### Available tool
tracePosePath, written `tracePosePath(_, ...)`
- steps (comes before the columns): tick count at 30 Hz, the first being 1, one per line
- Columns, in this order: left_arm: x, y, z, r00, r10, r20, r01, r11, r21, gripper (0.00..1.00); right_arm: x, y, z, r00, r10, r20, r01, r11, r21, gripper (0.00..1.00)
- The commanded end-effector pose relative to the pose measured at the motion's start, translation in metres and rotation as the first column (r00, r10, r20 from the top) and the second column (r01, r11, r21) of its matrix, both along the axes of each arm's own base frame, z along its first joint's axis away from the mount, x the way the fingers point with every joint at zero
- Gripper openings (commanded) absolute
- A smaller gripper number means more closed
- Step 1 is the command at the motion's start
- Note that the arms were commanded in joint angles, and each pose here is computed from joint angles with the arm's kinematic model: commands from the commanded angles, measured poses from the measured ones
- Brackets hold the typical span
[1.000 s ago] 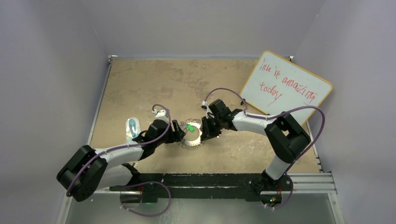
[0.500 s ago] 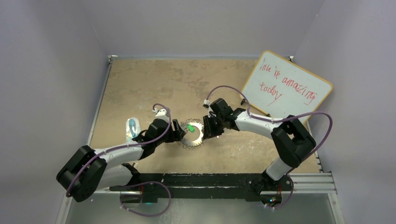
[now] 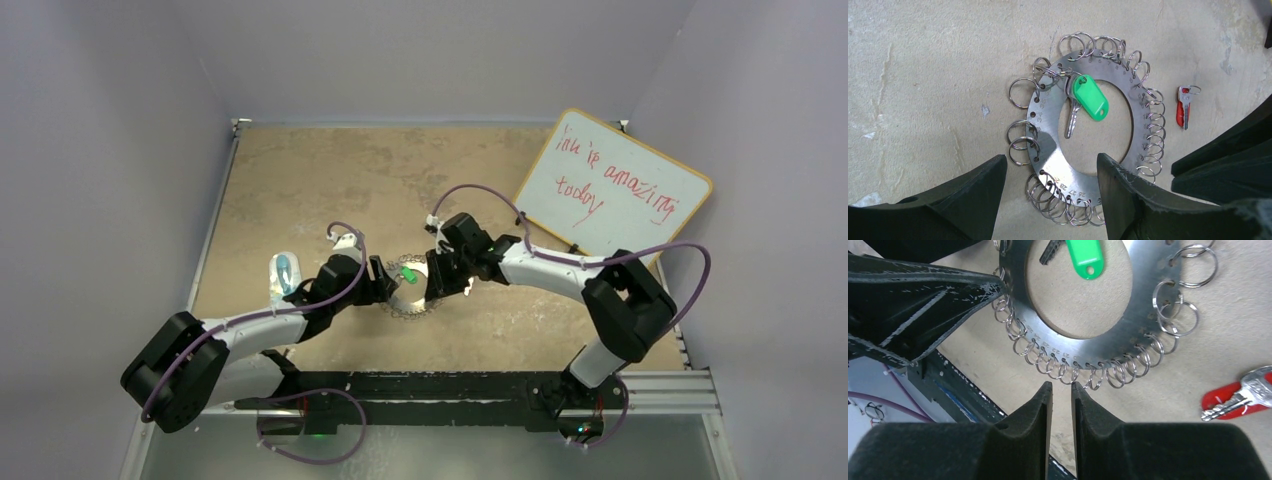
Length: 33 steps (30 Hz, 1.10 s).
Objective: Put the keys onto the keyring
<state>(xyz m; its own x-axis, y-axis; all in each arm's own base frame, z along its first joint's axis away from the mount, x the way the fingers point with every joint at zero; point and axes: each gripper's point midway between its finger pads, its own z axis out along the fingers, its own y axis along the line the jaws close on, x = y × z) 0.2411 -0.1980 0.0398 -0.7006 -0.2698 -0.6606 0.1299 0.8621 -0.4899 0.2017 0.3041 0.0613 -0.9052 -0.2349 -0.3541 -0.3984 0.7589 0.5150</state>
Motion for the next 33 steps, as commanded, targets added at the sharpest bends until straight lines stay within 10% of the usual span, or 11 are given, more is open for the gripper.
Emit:
tracePosePath(1,0.01,-0.007,0.015,0.999,-0.007,0.047,0.008,1.0,-0.023,0.64,-0.003,0.011,-0.002,1.0,0.003,-0.023,-0.002,1.0,0.025,0.23)
tracePosePath(33,0.009,-0.007,0.015,0.999,-0.007,0.051,0.009,1.0,-0.029,0.65,-0.014,-0.012,-0.048,0.996,-0.035,-0.078,0.028,0.996,-0.087,0.21)
